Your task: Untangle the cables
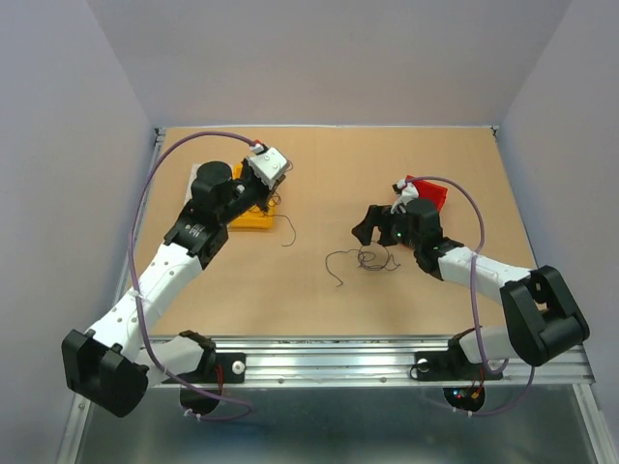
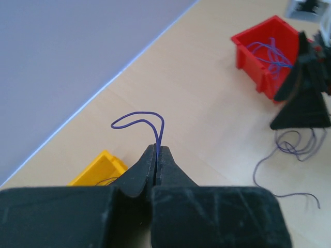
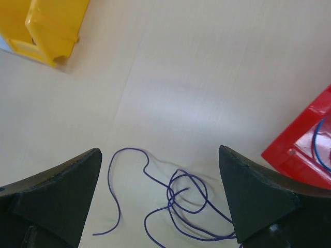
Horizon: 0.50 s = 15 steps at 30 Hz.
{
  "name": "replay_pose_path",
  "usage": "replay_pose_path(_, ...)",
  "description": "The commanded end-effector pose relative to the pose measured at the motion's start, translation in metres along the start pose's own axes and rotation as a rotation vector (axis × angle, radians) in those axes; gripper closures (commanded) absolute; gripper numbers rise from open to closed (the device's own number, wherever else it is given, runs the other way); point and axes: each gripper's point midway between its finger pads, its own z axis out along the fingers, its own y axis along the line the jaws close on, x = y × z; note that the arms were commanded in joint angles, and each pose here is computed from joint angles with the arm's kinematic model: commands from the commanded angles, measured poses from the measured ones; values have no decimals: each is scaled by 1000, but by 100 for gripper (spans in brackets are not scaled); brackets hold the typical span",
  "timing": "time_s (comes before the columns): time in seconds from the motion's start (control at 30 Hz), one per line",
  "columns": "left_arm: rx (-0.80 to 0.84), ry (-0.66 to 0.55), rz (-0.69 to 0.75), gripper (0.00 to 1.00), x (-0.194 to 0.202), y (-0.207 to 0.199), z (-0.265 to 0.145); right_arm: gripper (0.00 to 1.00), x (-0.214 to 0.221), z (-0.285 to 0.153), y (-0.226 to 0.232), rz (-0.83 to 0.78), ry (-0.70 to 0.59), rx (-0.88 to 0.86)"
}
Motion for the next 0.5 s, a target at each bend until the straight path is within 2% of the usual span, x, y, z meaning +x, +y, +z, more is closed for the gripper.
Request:
replay_pose_path(0.0, -200, 9, -36, 100, -5, 59, 2, 1, -45, 9, 26, -57, -127, -57)
replay_pose_path(0.07, -269, 35, -53, 100, 2, 86, 2, 1, -44, 11, 29, -59, -131, -59)
replay_pose_path(0.17, -329, 109, -98, 100, 37, 122, 15, 1, -41, 13, 31, -64, -126, -61)
replay_pose_path(0.33, -374, 178, -118, 100, 75, 156, 35, 1, -39, 14, 34, -72, -125, -61)
replay_pose_path(0.47, -401, 253, -139, 100, 114, 167, 56, 1, -40, 11, 33, -74, -133, -55)
